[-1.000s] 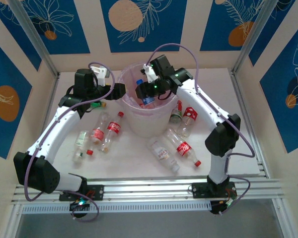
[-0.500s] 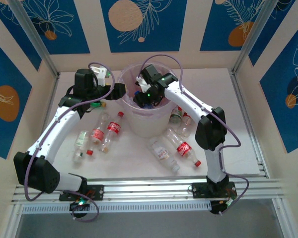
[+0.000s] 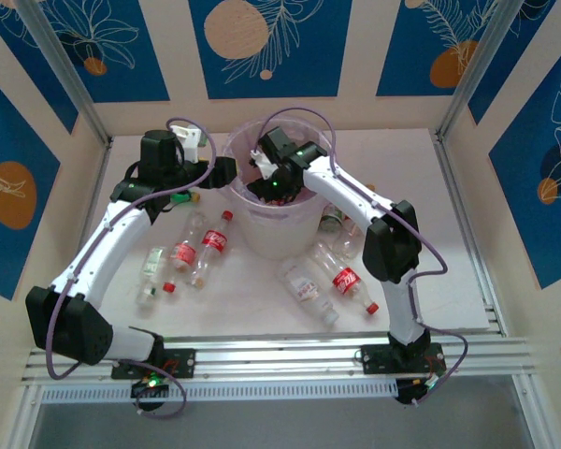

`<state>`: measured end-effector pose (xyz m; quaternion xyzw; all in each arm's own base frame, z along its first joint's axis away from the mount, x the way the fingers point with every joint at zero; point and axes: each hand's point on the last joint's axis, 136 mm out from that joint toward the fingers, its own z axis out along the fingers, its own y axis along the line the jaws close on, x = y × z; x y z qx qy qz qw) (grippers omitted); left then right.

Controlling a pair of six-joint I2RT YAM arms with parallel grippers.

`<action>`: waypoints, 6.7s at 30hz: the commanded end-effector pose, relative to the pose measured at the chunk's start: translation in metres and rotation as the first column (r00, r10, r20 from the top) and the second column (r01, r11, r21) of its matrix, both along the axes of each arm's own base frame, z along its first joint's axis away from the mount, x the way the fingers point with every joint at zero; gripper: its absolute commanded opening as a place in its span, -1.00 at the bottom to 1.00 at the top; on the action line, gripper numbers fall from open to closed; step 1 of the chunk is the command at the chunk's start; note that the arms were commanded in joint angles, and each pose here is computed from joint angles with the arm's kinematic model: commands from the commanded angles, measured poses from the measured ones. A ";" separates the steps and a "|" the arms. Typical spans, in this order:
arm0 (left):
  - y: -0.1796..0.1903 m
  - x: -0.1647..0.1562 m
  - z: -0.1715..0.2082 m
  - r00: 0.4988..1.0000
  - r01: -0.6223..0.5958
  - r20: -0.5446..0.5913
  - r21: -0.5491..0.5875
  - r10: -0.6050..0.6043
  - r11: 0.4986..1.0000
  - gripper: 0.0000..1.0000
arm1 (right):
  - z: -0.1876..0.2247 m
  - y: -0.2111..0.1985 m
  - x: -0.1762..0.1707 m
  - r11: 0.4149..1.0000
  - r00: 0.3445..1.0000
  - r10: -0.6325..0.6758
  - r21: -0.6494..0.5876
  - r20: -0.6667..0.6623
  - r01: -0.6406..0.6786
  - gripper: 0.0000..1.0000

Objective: Put the plastic bottles in the bin

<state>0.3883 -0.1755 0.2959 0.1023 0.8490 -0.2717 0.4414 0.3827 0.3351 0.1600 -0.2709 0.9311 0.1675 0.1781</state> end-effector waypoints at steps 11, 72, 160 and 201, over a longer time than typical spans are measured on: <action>0.006 -0.013 -0.041 0.992 0.006 -0.127 0.069 0.003 0.998 0.77 | 0.095 -0.014 -0.007 0.997 0.987 -0.014 0.077 0.159 0.001 0.98; 0.005 -0.011 -0.051 0.989 0.006 -0.150 0.073 0.005 0.997 0.77 | -0.054 -0.277 -0.018 0.561 0.565 -0.785 0.095 -0.253 0.823 0.92; 0.001 -0.012 -0.051 0.987 0.016 -0.159 0.049 -0.008 0.999 0.77 | 0.255 -0.250 -0.040 0.760 0.605 -0.644 0.485 0.469 0.433 0.36; -0.002 -0.014 -0.046 0.988 0.027 -0.151 0.033 -0.022 0.999 0.77 | 0.114 -0.039 0.017 0.976 0.899 0.031 0.179 0.438 -0.121 0.32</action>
